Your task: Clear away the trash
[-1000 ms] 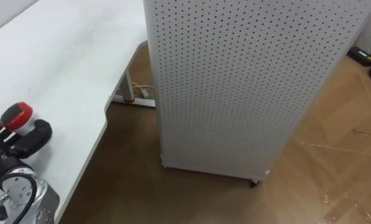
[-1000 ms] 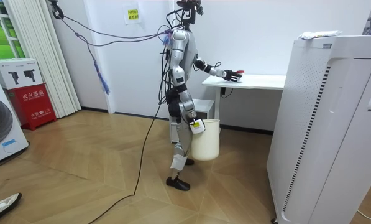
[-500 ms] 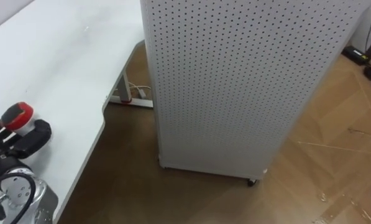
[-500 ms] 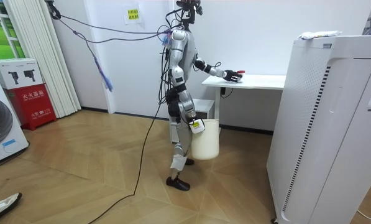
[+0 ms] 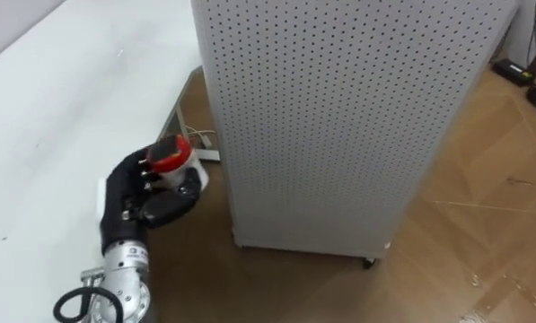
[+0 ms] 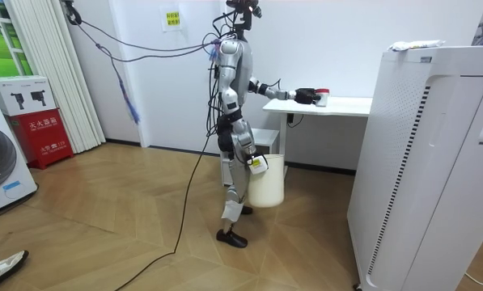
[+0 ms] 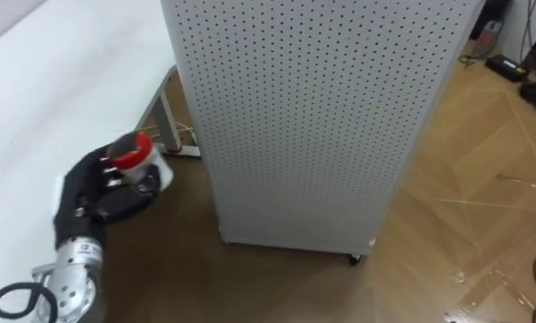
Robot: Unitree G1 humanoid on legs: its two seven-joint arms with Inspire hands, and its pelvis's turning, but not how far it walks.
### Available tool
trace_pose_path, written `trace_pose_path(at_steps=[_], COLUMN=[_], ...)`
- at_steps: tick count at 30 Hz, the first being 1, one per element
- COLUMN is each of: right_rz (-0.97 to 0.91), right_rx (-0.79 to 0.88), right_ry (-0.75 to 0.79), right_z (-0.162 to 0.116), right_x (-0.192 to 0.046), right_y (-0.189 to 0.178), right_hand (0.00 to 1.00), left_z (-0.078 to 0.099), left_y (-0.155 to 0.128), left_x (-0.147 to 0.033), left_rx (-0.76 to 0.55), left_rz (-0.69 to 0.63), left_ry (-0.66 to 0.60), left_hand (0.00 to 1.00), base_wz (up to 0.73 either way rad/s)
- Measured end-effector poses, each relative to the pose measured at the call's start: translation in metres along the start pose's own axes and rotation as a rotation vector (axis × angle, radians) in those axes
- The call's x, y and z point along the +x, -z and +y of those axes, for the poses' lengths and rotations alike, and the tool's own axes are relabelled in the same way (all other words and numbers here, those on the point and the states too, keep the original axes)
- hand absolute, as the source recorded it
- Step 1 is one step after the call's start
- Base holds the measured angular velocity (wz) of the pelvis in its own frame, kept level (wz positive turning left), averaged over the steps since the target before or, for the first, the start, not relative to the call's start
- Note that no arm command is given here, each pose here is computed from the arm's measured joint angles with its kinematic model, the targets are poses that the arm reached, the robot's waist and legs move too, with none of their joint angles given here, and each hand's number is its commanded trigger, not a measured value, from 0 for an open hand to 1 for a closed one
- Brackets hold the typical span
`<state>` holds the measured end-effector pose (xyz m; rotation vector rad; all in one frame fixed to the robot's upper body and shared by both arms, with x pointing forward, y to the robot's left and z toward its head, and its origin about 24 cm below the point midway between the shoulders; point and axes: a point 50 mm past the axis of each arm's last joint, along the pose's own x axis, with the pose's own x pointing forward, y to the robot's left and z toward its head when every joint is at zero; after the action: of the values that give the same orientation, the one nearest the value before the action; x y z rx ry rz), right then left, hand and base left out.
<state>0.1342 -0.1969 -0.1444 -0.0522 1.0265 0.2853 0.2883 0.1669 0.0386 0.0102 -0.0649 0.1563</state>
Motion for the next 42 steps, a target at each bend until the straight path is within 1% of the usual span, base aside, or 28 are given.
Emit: trace_pose_path(at_steps=[4,8,12,19,26,32,39,42], right_rz=[-0.026,-0.050,-0.063,-0.103,-0.146,-0.153,-0.155,-0.148], right_rx=[0.002,0.032,0.048,0.049,0.051,0.047,0.043,0.039], right_ry=[0.014,0.031,0.046,0.063,0.074,0.074,0.074,0.071], right_z=[-0.005,-0.012,-0.017,-0.029,-0.034,-0.034,-0.034,-0.033], right_x=[0.000,-0.001,-0.003,-0.005,-0.004,-0.004,-0.003,-0.003], right_y=[-0.008,-0.012,-0.015,-0.029,-0.044,-0.045,-0.047,-0.046], right_hand=[1.00,1.00,1.00,1.00,1.00,1.00,1.00,1.00], left_z=[-0.012,-0.017,-0.021,-0.026,-0.024,-0.017,-0.018,-0.016], left_y=[0.010,0.015,0.012,0.031,0.039,0.063,0.072,0.084], left_x=[-0.013,-0.021,-0.022,-0.042,-0.049,-0.059,-0.068,-0.074], left_rx=[-0.005,-0.008,-0.021,-0.018,0.028,0.098,0.106,0.119], left_rz=[0.040,0.059,0.047,0.135,0.176,0.305,0.356,0.414], left_ry=[0.151,0.262,0.334,0.470,0.545,0.575,0.598,0.599], left_hand=[1.00,1.00,1.00,1.00,1.00,1.00,1.00,1.00], base_wz=[-0.05,-0.05,-0.05,-0.03,0.00,0.00,-0.01,-0.10])
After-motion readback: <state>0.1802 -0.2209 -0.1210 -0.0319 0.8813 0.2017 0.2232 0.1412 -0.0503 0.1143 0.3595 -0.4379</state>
